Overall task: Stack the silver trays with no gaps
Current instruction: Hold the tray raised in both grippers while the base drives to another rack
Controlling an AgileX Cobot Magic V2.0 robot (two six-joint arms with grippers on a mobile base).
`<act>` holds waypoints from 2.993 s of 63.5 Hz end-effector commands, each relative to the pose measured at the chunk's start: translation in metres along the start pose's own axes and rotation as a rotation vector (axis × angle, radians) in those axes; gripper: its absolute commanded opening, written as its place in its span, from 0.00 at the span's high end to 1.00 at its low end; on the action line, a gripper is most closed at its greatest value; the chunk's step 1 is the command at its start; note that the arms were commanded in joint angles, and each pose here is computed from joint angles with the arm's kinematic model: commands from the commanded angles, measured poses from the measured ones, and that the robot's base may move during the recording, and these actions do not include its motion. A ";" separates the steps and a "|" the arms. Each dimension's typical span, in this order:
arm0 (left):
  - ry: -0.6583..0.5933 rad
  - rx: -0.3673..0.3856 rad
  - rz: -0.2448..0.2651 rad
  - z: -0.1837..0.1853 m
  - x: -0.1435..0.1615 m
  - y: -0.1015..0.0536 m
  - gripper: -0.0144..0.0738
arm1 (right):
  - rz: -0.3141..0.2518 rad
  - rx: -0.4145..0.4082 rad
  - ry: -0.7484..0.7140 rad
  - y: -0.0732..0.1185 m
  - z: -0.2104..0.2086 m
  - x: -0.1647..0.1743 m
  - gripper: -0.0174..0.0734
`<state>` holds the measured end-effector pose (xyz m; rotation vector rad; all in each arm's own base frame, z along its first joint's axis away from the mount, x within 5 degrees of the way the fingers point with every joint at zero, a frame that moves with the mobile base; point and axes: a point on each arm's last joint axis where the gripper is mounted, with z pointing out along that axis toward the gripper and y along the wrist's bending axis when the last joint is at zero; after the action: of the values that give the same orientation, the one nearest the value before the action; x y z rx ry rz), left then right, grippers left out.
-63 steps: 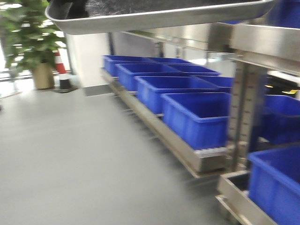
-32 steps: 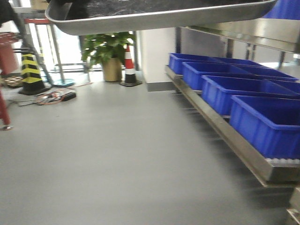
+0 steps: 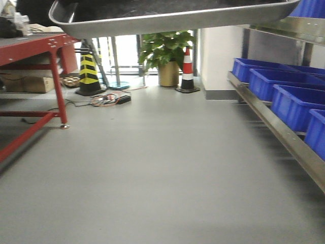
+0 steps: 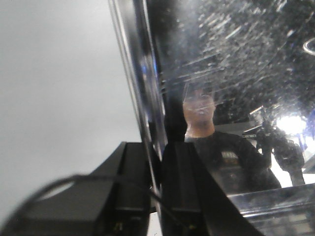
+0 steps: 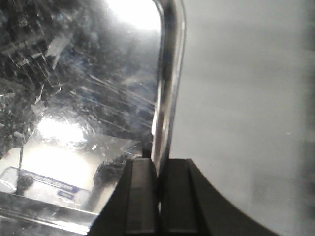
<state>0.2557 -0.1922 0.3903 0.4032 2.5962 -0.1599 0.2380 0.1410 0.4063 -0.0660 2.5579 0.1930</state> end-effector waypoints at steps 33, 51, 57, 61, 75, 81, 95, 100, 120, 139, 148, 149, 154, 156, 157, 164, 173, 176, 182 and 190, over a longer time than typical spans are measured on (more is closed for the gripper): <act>0.007 -0.001 0.039 -0.020 0.006 0.001 0.89 | -0.009 -0.071 -0.146 0.002 -0.021 -0.011 0.75; 0.007 -0.001 0.039 -0.020 0.006 0.001 0.89 | -0.008 -0.072 -0.146 0.002 -0.021 -0.011 0.75; 0.007 -0.001 0.039 -0.020 0.006 0.001 0.89 | -0.008 -0.072 -0.146 0.002 -0.021 -0.011 0.75; 0.007 -0.001 0.039 -0.020 0.006 0.001 0.89 | -0.008 -0.072 -0.146 0.002 -0.021 -0.011 0.75; 0.007 -0.001 0.039 -0.020 0.006 0.001 0.89 | -0.008 -0.072 -0.146 0.002 -0.021 -0.011 0.75; 0.007 -0.001 0.039 -0.020 0.006 0.001 0.89 | -0.008 -0.072 -0.146 0.002 -0.021 -0.011 0.75; 0.008 0.001 0.039 -0.020 0.006 0.001 0.89 | -0.008 -0.072 -0.146 0.002 -0.021 -0.011 0.75; 0.008 0.001 0.039 -0.020 0.006 0.001 0.89 | -0.008 -0.072 -0.146 0.002 -0.021 -0.011 0.75; 0.011 0.005 0.038 -0.020 0.006 0.000 0.89 | -0.008 -0.071 -0.144 0.002 -0.021 -0.011 0.75; 0.022 0.037 0.028 -0.020 0.007 -0.003 0.89 | -0.008 -0.072 -0.145 0.002 -0.021 -0.011 0.75; 0.026 0.048 0.025 -0.020 0.007 -0.004 0.89 | -0.008 -0.071 -0.145 0.002 -0.021 -0.011 0.75; 0.026 0.048 0.025 -0.020 0.007 -0.004 0.89 | -0.008 -0.071 -0.145 0.002 -0.021 -0.011 0.75; 0.026 0.048 0.025 -0.020 0.007 -0.004 0.89 | -0.008 -0.071 -0.145 0.002 -0.021 -0.011 0.75; 0.027 0.050 0.024 -0.020 0.008 -0.004 0.89 | -0.008 -0.071 -0.145 0.002 -0.021 -0.011 0.75; 0.027 0.050 0.024 -0.020 0.008 -0.004 0.89 | -0.008 -0.071 -0.145 0.002 -0.021 -0.011 0.75; 0.027 0.050 0.024 -0.020 0.008 -0.004 0.89 | -0.008 -0.072 -0.146 0.002 -0.021 -0.011 0.75; 0.028 0.053 0.023 -0.020 0.008 -0.004 0.89 | -0.008 -0.072 -0.146 0.002 -0.021 -0.011 0.75; 0.028 0.053 0.023 -0.020 0.008 -0.004 0.89 | -0.008 -0.072 -0.146 0.002 -0.021 -0.011 0.75; 0.028 0.053 0.023 -0.020 0.008 -0.004 0.89 | -0.008 -0.072 -0.146 0.002 -0.021 -0.011 0.75; 0.029 0.054 0.023 -0.020 0.008 -0.004 0.89 | -0.008 -0.072 -0.146 0.002 -0.021 -0.011 0.75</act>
<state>0.2536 -0.1946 0.3886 0.4033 2.6228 -0.1956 0.2380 0.1405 0.4051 -0.0685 2.5681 0.1782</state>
